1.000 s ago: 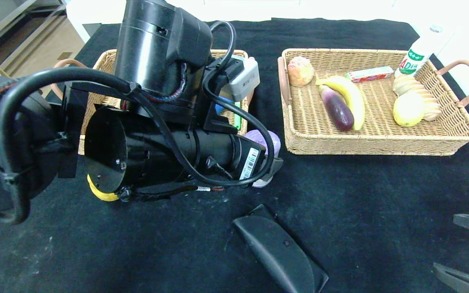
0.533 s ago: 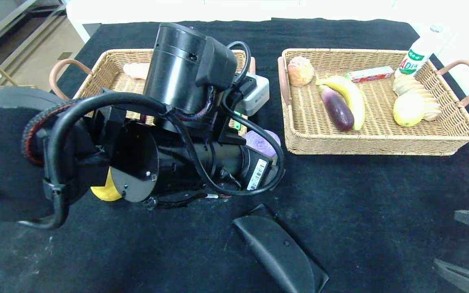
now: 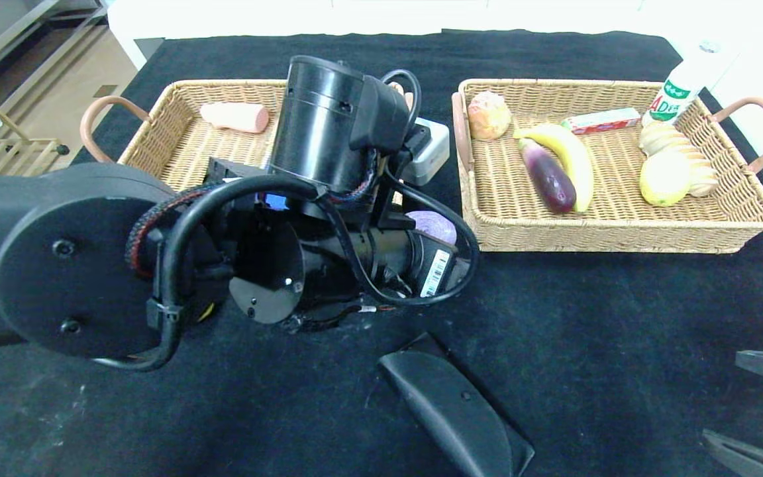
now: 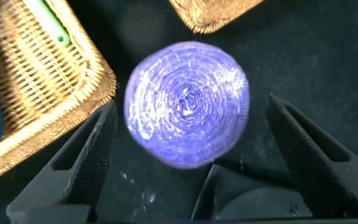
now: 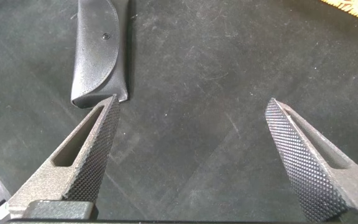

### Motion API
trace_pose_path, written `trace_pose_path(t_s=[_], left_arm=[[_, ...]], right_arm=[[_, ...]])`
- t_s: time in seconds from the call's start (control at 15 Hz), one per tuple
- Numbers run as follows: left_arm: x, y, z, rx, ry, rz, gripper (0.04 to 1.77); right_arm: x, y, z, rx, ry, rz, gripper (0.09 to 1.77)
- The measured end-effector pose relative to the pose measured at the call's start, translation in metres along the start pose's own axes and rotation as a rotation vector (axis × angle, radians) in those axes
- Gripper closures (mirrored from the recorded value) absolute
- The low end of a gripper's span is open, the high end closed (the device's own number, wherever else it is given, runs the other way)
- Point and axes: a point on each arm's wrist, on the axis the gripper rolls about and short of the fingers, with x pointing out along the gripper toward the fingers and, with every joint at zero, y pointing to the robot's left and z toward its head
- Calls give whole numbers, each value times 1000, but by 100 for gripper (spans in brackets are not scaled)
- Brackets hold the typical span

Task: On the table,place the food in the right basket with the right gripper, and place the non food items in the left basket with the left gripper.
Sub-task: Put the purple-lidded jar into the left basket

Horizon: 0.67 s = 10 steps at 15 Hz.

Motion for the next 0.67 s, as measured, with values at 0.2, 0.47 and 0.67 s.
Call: trace_pose_path(t_s=[0.2,0.47,0.67], left_arm=[[5,0,-2,2,11,23,10],[9,-1,-2,1,8,44,9],[12,-2,0,-5,-10,44,9]], right_arm=[[0,0,0,0,-1,0,15],[0,0,0,0,0,1,15],[0,0,0,0,0,0,15]])
